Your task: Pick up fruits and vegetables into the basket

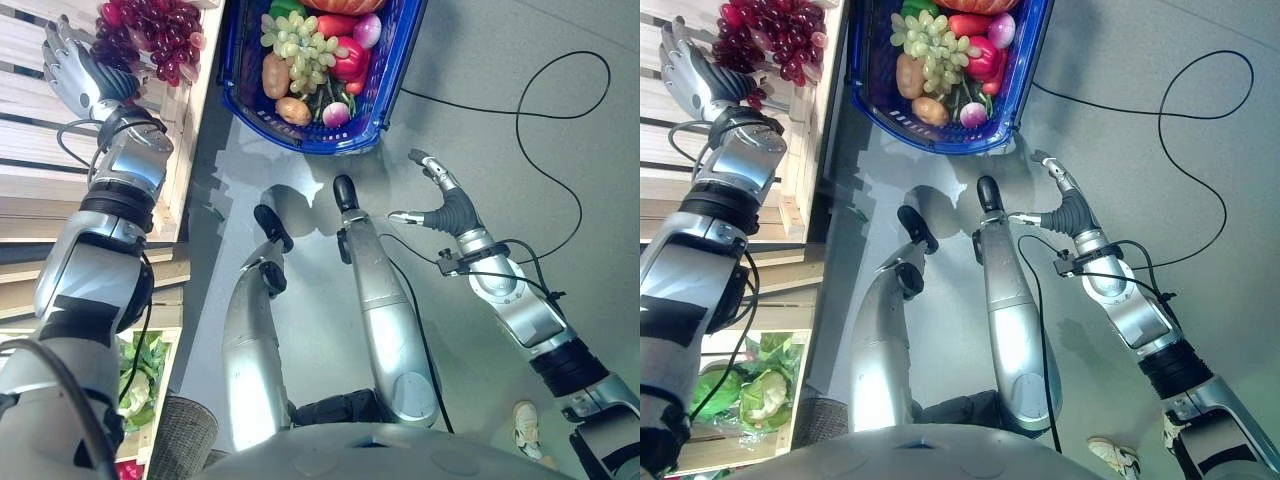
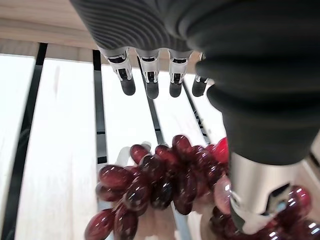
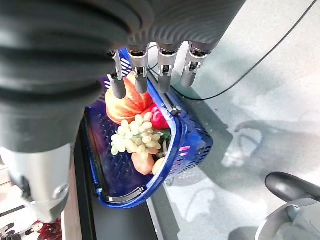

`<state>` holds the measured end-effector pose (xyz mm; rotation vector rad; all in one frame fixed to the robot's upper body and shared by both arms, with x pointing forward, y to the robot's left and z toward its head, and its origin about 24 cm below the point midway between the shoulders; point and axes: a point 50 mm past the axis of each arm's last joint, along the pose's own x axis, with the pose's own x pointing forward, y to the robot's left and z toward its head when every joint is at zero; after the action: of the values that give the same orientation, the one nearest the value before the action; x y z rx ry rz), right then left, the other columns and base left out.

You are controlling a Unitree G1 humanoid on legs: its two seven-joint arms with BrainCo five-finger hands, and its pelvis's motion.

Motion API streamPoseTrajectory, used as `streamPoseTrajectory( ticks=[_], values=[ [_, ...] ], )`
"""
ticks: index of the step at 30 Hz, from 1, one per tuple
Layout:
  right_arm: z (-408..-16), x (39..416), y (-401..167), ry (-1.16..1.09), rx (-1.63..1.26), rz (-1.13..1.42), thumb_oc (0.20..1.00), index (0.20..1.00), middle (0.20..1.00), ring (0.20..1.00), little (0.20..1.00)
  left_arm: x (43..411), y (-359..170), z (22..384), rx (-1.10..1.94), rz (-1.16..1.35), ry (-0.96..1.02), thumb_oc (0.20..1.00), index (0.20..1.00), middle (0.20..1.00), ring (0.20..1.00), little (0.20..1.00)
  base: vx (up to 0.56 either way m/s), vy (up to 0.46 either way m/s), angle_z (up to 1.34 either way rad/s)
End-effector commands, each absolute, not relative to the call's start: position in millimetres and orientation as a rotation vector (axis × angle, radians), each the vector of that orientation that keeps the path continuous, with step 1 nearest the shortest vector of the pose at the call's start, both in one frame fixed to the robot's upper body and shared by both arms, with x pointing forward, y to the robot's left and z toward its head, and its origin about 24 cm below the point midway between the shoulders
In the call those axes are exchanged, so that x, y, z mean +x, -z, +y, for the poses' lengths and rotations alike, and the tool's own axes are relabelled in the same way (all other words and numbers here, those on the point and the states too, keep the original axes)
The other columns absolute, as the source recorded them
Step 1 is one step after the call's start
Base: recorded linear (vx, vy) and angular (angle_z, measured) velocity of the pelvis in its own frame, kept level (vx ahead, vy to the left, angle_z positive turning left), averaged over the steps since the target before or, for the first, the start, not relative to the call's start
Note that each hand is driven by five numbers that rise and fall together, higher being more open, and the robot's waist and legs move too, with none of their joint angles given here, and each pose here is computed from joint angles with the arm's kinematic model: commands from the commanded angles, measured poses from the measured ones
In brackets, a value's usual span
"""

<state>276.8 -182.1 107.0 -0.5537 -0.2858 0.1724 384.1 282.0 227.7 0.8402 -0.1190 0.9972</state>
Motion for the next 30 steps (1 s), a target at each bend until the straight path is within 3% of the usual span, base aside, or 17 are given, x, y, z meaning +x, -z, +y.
streamPoseTrajectory(
  ticks=[1,16,30],
  values=[
    [-175,275,-108,-0.176,-0.471,-0.310,1.000,1.000,1.000,1.000,1.000,370,-237,315,0.926,-0.096,-1.138,1.000,1.000,1.000,1.000,1.000,0.00,0.000,0.00],
    [-175,278,-110,-0.171,-0.464,-0.301,1.000,1.000,1.000,1.000,1.000,373,-252,309,0.934,-0.100,-1.162,1.000,1.000,1.000,1.000,1.000,0.00,0.005,-0.01],
    [-174,282,-111,-0.176,-0.426,-0.283,1.000,1.000,1.000,1.000,1.000,376,-241,315,0.782,0.050,-1.122,1.000,1.000,1.000,1.000,1.000,0.00,-0.001,0.00]
  ],
)
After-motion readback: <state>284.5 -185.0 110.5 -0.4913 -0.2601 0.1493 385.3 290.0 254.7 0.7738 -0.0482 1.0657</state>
